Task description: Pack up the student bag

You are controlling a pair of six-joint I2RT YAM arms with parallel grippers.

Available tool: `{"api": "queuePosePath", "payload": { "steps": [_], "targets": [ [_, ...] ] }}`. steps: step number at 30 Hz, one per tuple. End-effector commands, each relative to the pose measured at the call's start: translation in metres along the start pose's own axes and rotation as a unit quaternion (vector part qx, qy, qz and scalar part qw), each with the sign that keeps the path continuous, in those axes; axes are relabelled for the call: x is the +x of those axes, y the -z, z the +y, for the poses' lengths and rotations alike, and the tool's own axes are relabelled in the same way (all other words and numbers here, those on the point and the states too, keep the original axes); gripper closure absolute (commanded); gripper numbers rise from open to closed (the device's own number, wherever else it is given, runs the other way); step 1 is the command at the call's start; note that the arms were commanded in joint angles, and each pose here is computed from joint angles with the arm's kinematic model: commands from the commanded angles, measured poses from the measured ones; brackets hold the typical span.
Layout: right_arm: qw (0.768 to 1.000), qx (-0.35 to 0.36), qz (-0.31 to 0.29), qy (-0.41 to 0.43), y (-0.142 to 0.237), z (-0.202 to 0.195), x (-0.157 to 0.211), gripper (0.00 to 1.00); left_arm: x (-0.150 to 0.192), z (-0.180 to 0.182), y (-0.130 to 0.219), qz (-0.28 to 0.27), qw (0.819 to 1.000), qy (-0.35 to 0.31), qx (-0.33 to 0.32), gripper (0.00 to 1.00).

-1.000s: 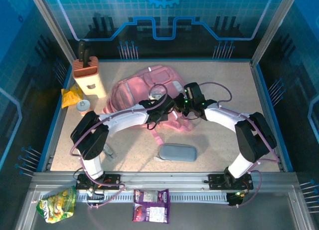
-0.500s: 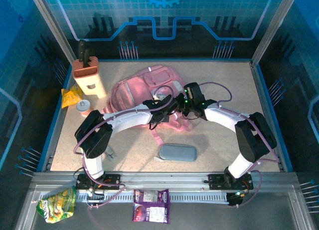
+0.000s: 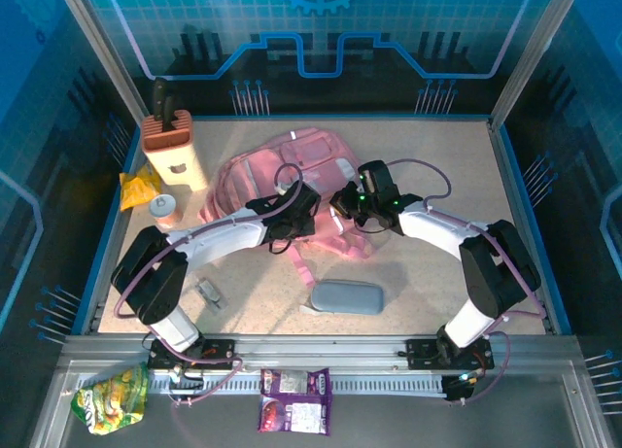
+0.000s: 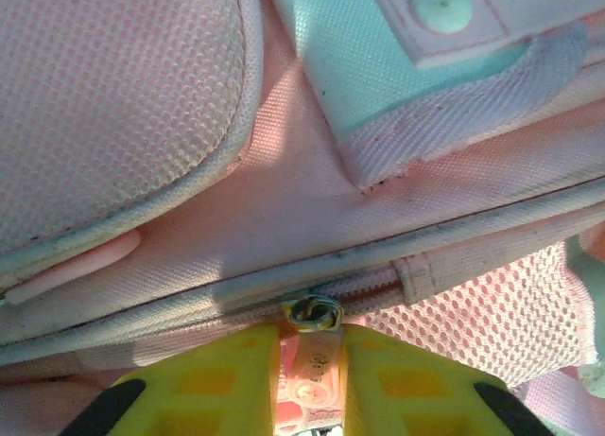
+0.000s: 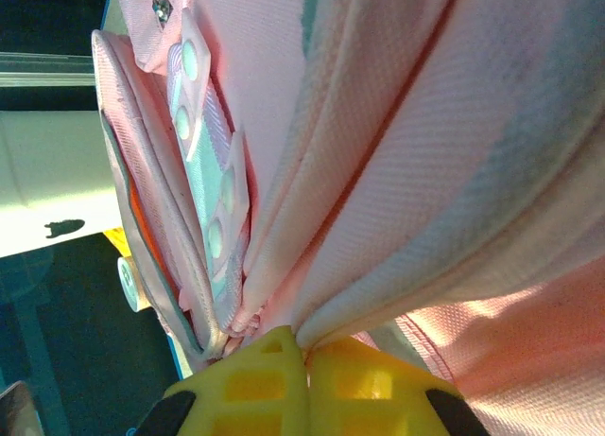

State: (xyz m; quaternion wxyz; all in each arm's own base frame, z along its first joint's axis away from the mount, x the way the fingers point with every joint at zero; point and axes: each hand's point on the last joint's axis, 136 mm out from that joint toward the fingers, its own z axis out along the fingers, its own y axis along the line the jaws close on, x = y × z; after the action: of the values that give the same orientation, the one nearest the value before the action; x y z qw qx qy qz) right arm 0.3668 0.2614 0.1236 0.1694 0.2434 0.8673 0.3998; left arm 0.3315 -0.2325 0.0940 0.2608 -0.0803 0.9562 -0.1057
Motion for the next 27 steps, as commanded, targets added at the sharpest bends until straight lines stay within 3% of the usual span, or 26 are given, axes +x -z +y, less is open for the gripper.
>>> {"api": "queuePosePath", "payload": {
  "steps": [1,10,16,22,27],
  "targets": [
    [0.999,-0.044,-0.012,0.028,0.015,0.030,-0.003,1.00,0.002,0.011,-0.003,0.005,1.000,0.009,-0.007,0.75],
    [0.998,-0.045,-0.014,0.032,0.017,0.032,-0.003,1.00,-0.005,0.030,0.007,-0.025,0.997,-0.041,-0.062,0.71],
    [0.998,-0.046,-0.012,0.034,0.015,0.034,-0.003,1.00,-0.006,0.005,0.006,-0.030,0.991,-0.129,-0.016,0.75],
    [0.998,-0.046,-0.012,0.034,0.015,0.034,-0.002,1.00,-0.007,0.008,0.002,-0.033,0.982,-0.174,-0.068,0.79],
    [0.998,-0.041,-0.016,0.040,0.017,0.033,-0.004,1.00,-0.011,0.005,0.006,-0.035,0.976,-0.194,-0.090,0.88]
  ]
}}
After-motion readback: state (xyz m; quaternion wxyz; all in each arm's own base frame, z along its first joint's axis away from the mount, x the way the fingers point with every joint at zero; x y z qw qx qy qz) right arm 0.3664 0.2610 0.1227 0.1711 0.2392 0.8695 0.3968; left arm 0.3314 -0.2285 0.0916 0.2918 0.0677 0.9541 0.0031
